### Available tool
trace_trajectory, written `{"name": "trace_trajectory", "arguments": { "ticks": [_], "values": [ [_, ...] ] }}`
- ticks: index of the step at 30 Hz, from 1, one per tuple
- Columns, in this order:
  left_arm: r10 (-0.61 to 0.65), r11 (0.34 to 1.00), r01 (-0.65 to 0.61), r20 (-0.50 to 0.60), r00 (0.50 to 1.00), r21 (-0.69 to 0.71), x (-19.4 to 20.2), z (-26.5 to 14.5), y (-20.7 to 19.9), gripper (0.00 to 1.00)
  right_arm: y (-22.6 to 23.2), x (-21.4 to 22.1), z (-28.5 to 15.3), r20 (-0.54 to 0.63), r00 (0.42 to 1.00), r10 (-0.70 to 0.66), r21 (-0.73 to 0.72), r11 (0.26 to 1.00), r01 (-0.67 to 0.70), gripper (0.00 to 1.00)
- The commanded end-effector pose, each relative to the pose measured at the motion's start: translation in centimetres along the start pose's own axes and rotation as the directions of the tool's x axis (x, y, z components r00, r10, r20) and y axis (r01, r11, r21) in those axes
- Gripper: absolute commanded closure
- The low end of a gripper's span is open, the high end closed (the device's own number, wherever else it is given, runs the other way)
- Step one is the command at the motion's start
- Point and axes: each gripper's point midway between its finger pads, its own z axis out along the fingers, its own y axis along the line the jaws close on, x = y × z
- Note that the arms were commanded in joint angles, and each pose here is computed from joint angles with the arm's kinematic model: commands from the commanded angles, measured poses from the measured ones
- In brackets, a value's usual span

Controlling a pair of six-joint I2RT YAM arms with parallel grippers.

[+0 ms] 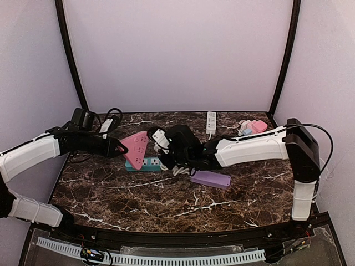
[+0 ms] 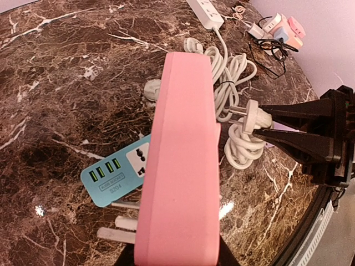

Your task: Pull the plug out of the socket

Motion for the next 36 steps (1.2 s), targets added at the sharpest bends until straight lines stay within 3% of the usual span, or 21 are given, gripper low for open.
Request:
{"name": "trace_trajectory", "arguments": {
  "ticks": [1, 4, 11, 15, 21, 27, 31, 36],
  "values": [
    [-0.002, 0.999, 0.005, 0.062, 0.998, -0.046, -0.7, -0.8, 1.1, 0.90, 1.5, -3.9, 1.3, 0.099, 0.995, 0.006, -0.056, 0.998, -0.001, 1.00],
    [-0.017, 0.997, 0.023, 0.084, 0.996, -0.072, -1.0, -1.3, 1.8, 0.90, 2.2, -4.2, 2.0, 0.095, 0.995, 0.029, -0.087, 0.996, -0.021, 1.00],
    [-0.055, 0.992, 0.069, 0.125, 0.991, -0.109, -1.5, -2.1, 3.3, 0.90, 2.7, -4.4, 0.2, 0.088, 0.993, 0.078, -0.147, 0.987, -0.065, 0.34],
    [-0.064, 0.991, 0.078, 0.129, 0.990, -0.104, -1.5, -2.1, 3.5, 0.89, 2.6, -4.0, -2.5, 0.068, 0.992, 0.103, -0.173, 0.981, -0.090, 0.19],
    [-0.055, 0.995, 0.066, 0.134, 0.989, -0.078, -1.7, -2.2, 3.0, 0.89, 3.7, 0.9, -5.8, -0.094, 0.965, 0.243, -0.231, 0.938, -0.259, 0.19],
    [-0.034, 0.998, 0.041, 0.168, 0.985, -0.040, -2.2, -2.9, 2.0, 0.89, 5.2, 7.5, -7.4, -0.294, 0.885, 0.360, -0.228, 0.873, -0.431, 0.23],
    [-0.020, 1.000, 0.020, 0.182, 0.983, 0.002, -2.4, -3.0, 1.2, 0.89, 5.3, 9.4, -7.7, -0.340, 0.855, 0.391, -0.198, 0.859, -0.472, 0.24],
    [-0.030, 0.982, 0.006, 0.125, 0.992, 0.190, -1.8, -2.0, -1.6, 0.88, 4.3, 11.1, -6.3, -0.390, 0.811, 0.436, -0.109, 0.853, -0.511, 0.28]
  ]
}}
